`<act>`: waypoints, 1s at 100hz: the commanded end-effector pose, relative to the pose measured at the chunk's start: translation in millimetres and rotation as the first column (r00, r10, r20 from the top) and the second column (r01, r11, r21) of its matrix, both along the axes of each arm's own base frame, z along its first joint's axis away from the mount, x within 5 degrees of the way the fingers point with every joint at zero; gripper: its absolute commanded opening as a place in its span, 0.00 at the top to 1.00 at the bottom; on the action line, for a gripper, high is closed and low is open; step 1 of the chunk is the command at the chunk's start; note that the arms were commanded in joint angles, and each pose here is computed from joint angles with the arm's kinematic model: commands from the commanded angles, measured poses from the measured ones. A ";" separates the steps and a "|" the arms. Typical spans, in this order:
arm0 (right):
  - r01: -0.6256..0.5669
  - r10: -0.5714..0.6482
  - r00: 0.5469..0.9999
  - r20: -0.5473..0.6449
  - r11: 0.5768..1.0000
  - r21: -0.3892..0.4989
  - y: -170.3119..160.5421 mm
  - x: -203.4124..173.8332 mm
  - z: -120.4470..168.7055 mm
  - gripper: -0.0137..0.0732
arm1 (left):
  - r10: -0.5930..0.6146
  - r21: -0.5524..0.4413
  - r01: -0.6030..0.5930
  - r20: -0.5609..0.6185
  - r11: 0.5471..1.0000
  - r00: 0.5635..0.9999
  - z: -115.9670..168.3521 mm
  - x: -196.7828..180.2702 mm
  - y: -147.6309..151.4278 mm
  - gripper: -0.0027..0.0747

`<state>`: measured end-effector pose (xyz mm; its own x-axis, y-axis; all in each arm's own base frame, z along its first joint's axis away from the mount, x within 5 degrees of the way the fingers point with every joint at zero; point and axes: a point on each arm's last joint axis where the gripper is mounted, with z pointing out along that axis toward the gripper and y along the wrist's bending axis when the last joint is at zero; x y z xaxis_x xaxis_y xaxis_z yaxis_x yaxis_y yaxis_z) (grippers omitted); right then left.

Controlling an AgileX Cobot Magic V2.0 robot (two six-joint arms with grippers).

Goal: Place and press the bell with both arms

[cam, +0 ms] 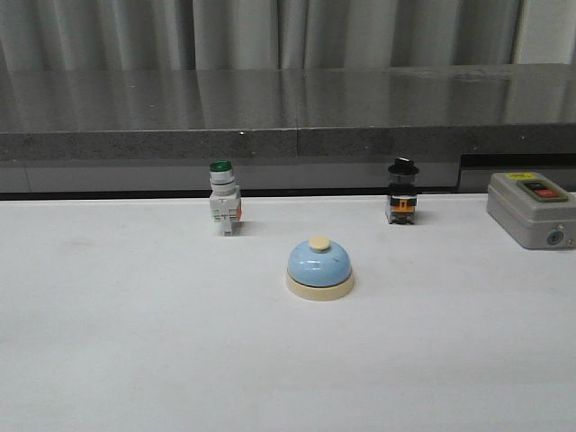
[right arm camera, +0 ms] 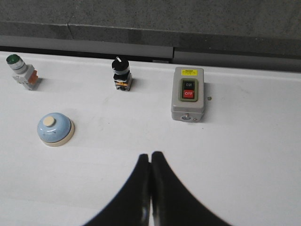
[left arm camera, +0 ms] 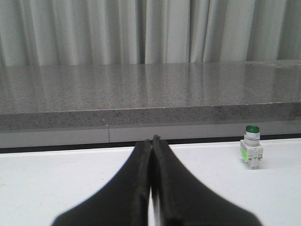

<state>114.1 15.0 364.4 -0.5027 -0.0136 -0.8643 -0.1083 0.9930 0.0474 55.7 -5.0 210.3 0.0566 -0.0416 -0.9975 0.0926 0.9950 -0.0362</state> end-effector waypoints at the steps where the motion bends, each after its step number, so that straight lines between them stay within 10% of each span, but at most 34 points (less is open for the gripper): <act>1: 0.003 -0.004 0.999 0.051 1.000 0.011 1.2 12.5 15.5 0.92 | -0.004 -0.012 0.005 0.074 1.000 0.997 -4.7 -1.1 -0.3 0.99; 49: -0.051 0.066 0.987 -0.149 0.994 0.098 20.6 61.6 -4.8 0.92 | -0.004 -0.012 0.005 0.074 1.000 0.997 -4.7 -1.1 -0.3 0.99; 100: -0.279 0.285 0.878 -0.385 0.957 0.073 111.0 161.2 -53.4 0.92 | -0.004 -0.012 0.005 0.074 1.000 0.997 -4.7 -1.1 -0.3 0.99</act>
